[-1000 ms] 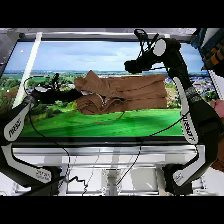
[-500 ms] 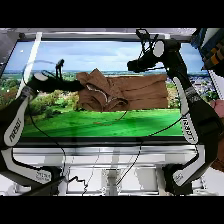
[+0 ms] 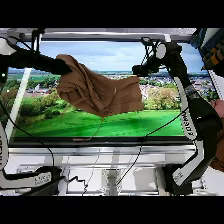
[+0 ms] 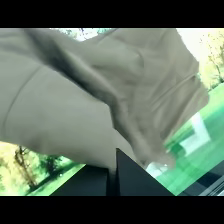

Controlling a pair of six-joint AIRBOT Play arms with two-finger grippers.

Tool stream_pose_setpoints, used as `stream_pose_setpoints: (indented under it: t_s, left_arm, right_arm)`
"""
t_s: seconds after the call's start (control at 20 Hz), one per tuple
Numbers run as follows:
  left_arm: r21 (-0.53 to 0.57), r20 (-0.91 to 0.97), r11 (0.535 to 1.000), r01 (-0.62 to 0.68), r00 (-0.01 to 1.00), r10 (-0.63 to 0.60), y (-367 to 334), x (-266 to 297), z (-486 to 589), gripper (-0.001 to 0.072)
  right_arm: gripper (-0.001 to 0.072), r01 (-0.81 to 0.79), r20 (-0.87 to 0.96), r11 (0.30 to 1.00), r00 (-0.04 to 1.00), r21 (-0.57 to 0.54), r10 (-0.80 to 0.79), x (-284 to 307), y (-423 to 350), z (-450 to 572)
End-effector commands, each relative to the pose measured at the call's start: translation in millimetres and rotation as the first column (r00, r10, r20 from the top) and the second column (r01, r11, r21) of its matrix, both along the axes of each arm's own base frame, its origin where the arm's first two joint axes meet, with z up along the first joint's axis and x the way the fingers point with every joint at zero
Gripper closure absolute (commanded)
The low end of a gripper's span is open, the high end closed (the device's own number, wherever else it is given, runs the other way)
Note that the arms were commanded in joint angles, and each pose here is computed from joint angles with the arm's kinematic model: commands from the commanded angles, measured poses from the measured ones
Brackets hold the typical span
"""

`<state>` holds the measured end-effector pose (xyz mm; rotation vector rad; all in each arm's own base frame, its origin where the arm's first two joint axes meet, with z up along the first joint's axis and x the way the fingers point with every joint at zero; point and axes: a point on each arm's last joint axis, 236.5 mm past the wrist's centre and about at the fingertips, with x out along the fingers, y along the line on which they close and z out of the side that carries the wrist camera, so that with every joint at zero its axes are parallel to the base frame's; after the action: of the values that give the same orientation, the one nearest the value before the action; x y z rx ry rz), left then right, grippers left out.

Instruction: Fold the clothes and pants, and hang the long-sleeved shirts on hangers.

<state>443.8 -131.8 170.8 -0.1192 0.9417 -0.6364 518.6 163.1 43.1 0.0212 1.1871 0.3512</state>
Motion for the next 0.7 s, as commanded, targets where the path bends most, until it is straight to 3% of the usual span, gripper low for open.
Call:
stream_pose_setpoints:
  t_s: [0.0, 0.15, 0.35, 0.5, 0.65]
  left_arm:
    - [0.017, 0.006, 1.000, -0.010, 1.000, 0.010, 4, -4, 10, 0.0680]
    - [0.017, -0.017, 1.000, -0.010, 1.000, 0.010, 4, -1, 0, 0.0679]
    - [0.017, -0.023, 1.000, -0.009, 1.000, 0.010, 4, 1, -4, 0.0679]
    - [0.017, -0.024, 1.000, -0.010, 1.000, 0.010, 4, 1, -4, 0.0679]
    - [0.006, -0.015, 1.000, -0.005, 1.000, 0.005, -1, 2, -2, 0.0678]
  right_arm:
    - [0.0698, -0.026, -0.022, 0.983, 0.999, 0.182, 0.031, -6, 45, 8]
    - [0.0698, -0.052, -0.035, 0.959, 0.997, 0.277, 0.064, -6, 95, -8]
    - [0.0699, -0.052, -0.215, 0.961, 0.970, 0.271, 0.113, -38, 152, -91]
    - [0.0699, -0.078, -0.326, 0.914, 0.919, 0.398, 0.220, -84, 225, -127]
    - [0.0699, -0.082, -0.318, 0.871, 0.911, 0.484, 0.262, -113, 291, -143]
